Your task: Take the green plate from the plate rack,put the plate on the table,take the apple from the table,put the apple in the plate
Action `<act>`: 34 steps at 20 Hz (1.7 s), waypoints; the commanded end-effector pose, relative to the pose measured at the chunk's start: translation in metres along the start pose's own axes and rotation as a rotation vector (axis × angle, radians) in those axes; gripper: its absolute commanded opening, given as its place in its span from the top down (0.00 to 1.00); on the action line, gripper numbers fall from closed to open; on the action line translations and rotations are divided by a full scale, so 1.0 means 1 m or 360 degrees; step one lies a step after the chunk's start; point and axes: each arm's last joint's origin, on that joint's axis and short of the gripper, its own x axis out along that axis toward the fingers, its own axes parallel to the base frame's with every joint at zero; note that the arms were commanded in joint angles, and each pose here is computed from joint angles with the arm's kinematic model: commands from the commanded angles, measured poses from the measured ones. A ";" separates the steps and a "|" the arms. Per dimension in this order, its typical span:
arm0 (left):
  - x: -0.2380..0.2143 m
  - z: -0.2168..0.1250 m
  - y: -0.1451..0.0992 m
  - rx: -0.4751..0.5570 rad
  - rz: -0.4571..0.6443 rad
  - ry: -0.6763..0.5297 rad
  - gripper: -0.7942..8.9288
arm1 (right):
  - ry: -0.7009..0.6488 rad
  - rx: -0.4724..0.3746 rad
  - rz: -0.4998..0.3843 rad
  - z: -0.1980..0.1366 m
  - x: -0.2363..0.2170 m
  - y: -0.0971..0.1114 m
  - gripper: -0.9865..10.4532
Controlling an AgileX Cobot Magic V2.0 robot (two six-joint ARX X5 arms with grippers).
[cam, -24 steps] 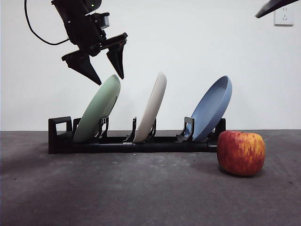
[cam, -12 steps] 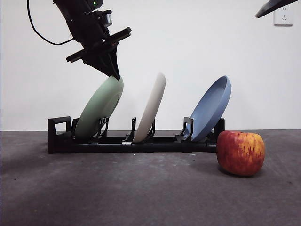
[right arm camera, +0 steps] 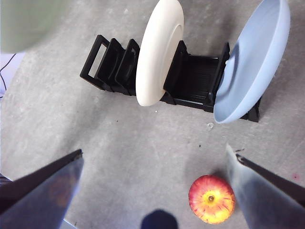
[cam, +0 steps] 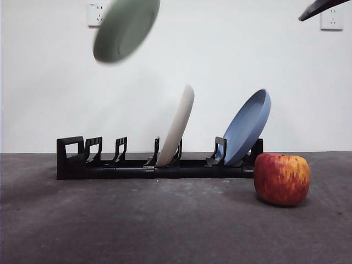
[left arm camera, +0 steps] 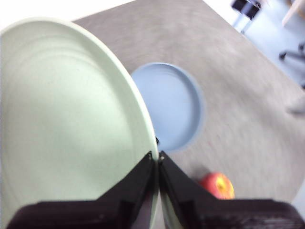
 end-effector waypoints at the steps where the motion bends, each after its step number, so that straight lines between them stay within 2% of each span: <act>1: -0.044 0.002 -0.033 0.0207 0.0021 -0.0160 0.93 | -0.0009 -0.0013 0.0003 0.002 0.000 0.000 0.48; 4: -0.099 -0.013 -0.082 0.0353 0.0113 -0.0285 0.93 | 0.0007 -0.0009 0.0002 0.000 0.000 0.000 0.48; 6: -0.127 -0.034 -0.110 0.0453 0.0154 -0.0300 0.93 | 0.0010 -0.0007 0.0002 0.000 0.000 0.000 0.48; 7: -0.139 -0.049 -0.123 0.0509 0.0130 -0.0279 0.93 | 0.0012 -0.0004 0.0002 0.000 0.000 0.000 0.48; 9: -0.150 -0.081 -0.141 0.0605 -0.0034 -0.0184 0.93 | 0.0013 0.0000 0.0002 0.000 0.000 0.000 0.48; 11: -0.151 -0.115 -0.150 0.0584 -0.0135 -0.0047 0.93 | 0.0029 0.0008 0.0000 -0.001 0.000 0.000 0.48; 12: -0.147 -0.131 -0.150 0.0539 -0.0108 0.0020 0.93 | 0.0039 0.0014 0.0000 -0.002 0.000 0.000 0.48; 15: -0.122 -0.171 -0.149 0.0425 0.0139 0.0188 0.93 | 0.0042 0.0015 0.0000 -0.002 0.000 0.000 0.48; 17: -0.098 -0.192 -0.151 0.0409 0.0317 0.0290 0.93 | 0.0042 0.0015 0.0000 -0.002 0.000 0.000 0.48; 19: -0.066 -0.207 -0.154 0.0457 0.0468 0.0365 0.93 | 0.0041 0.0015 0.0000 -0.002 0.000 0.000 0.48; 24: 0.014 -0.221 -0.174 0.0595 0.0636 0.0410 0.93 | 0.0046 0.0018 -0.0001 -0.002 0.000 0.000 0.48; 30: 0.101 -0.227 -0.186 0.0756 0.0691 0.0451 0.93 | 0.0069 0.0031 -0.0004 -0.004 0.000 0.000 0.48; 34: 0.146 -0.238 -0.181 0.0726 0.0590 0.0570 0.93 | 0.0078 0.0032 -0.0075 -0.004 0.000 -0.001 0.48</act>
